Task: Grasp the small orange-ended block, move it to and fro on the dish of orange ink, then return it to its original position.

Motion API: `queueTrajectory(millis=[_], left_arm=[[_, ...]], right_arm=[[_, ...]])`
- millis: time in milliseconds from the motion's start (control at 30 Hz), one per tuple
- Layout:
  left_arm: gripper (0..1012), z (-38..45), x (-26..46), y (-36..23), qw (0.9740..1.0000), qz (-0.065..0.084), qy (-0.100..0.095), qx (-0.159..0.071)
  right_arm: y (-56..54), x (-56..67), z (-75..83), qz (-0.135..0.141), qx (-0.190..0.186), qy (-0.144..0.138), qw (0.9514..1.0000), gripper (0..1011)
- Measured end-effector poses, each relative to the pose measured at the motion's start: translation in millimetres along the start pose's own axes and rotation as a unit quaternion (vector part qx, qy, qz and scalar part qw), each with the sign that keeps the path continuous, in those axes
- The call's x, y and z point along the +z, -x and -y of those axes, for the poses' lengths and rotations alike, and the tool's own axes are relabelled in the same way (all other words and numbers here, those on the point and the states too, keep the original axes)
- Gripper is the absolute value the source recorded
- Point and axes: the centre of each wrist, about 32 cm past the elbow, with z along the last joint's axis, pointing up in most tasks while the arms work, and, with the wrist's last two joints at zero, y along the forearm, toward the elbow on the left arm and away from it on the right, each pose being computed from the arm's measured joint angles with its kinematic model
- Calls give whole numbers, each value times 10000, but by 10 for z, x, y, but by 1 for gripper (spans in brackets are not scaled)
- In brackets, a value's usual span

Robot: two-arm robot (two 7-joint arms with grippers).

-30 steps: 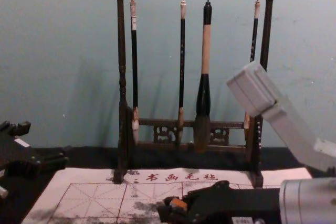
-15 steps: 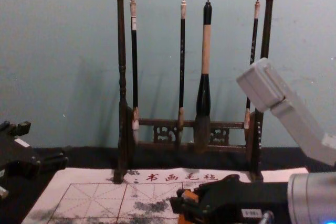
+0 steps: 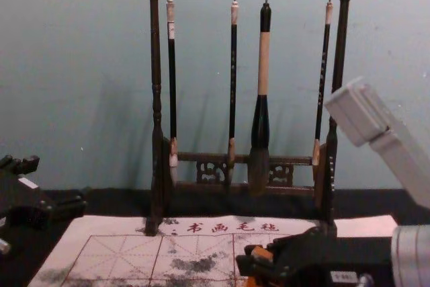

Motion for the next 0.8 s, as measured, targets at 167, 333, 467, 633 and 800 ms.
queueTrajectory(millis=[167, 333, 467, 633, 800], left_arm=[[1001, 0, 0, 0, 10000, 0, 0, 0], [1001, 0, 0, 0, 10000, 0, 0, 0], [1001, 0, 0, 0, 10000, 0, 0, 0], [1001, 0, 0, 0, 10000, 0, 0, 0], [1001, 0, 0, 0, 10000, 0, 0, -1]], right_arm=[[12, -6, 51, -38, 9, -21, 10000, 134], [35, -16, 83, -57, 67, -25, 10000, 134], [52, -29, 93, -58, 107, -3, 9999, 134], [81, -38, 84, -61, 175, 12, 9998, 134], [115, -32, 60, -74, 249, 5, 9997, 134]])
